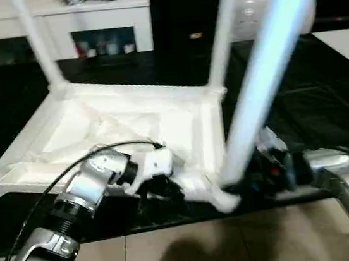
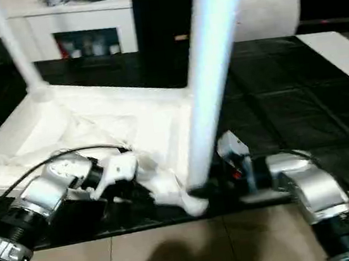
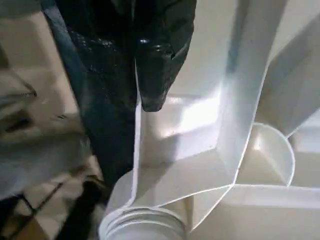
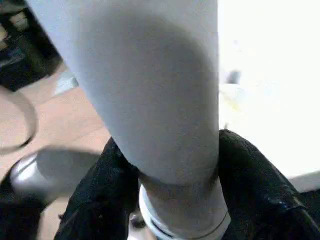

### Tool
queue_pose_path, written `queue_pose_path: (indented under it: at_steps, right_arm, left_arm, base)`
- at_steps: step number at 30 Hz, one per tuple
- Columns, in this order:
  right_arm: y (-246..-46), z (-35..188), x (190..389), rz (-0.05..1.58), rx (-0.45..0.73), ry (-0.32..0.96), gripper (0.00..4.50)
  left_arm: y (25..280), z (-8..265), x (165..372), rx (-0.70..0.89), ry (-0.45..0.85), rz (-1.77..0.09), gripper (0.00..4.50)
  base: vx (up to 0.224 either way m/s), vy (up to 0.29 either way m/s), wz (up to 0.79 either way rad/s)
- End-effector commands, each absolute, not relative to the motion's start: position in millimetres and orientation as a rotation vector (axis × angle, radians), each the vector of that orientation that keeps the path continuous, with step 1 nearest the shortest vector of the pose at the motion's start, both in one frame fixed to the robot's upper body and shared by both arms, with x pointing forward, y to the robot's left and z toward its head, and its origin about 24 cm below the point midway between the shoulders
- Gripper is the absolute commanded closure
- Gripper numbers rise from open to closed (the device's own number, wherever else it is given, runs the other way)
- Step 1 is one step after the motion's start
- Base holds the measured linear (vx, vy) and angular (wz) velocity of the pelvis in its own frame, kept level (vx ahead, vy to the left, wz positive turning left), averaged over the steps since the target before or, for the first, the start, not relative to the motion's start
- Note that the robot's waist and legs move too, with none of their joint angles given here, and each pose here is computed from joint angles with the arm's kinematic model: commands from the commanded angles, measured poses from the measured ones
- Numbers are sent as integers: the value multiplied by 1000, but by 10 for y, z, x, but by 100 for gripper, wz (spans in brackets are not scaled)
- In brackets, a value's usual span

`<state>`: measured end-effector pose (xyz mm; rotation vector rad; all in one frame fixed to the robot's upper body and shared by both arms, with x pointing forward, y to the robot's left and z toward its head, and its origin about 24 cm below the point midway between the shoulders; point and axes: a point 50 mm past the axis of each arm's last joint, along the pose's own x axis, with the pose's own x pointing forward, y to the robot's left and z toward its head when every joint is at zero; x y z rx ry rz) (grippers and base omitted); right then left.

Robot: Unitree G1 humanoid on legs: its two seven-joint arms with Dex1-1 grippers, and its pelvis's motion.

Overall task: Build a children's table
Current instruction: Rotate leg to tighten

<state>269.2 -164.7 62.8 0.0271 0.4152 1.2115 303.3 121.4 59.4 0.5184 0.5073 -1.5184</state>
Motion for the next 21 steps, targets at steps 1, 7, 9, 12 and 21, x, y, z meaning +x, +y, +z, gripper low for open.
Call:
queue_pose_path:
  at_steps: [1, 7, 9, 12, 21]
  right_arm:
    - [-1431, 714, 2863, 1052, 53, 360, 243]
    - [-1286, 693, 3039, 782, 81, 346, 249]
    - [-1227, 638, 3078, 683, 88, 358, 249]
    - [-1146, 619, 3044, 718, 160, 349, 181]
    - [-1316, 681, 2980, 832, 85, 280, 113]
  left_arm:
    - [912, 620, 3031, 460, 436, -1454, 450]
    - [750, 621, 3140, 374, 430, -1217, 450]
    - [657, 649, 3222, 326, 406, -1096, 450]
    - [579, 676, 3258, 303, 390, -1038, 450]
    - [663, 650, 3194, 416, 365, -1138, 450]
  base:
    - [0, 0, 0]
    - [0, 0, 0]
    - [0, 0, 0]
    - [0, 0, 0]
    - [11, -1, 0]
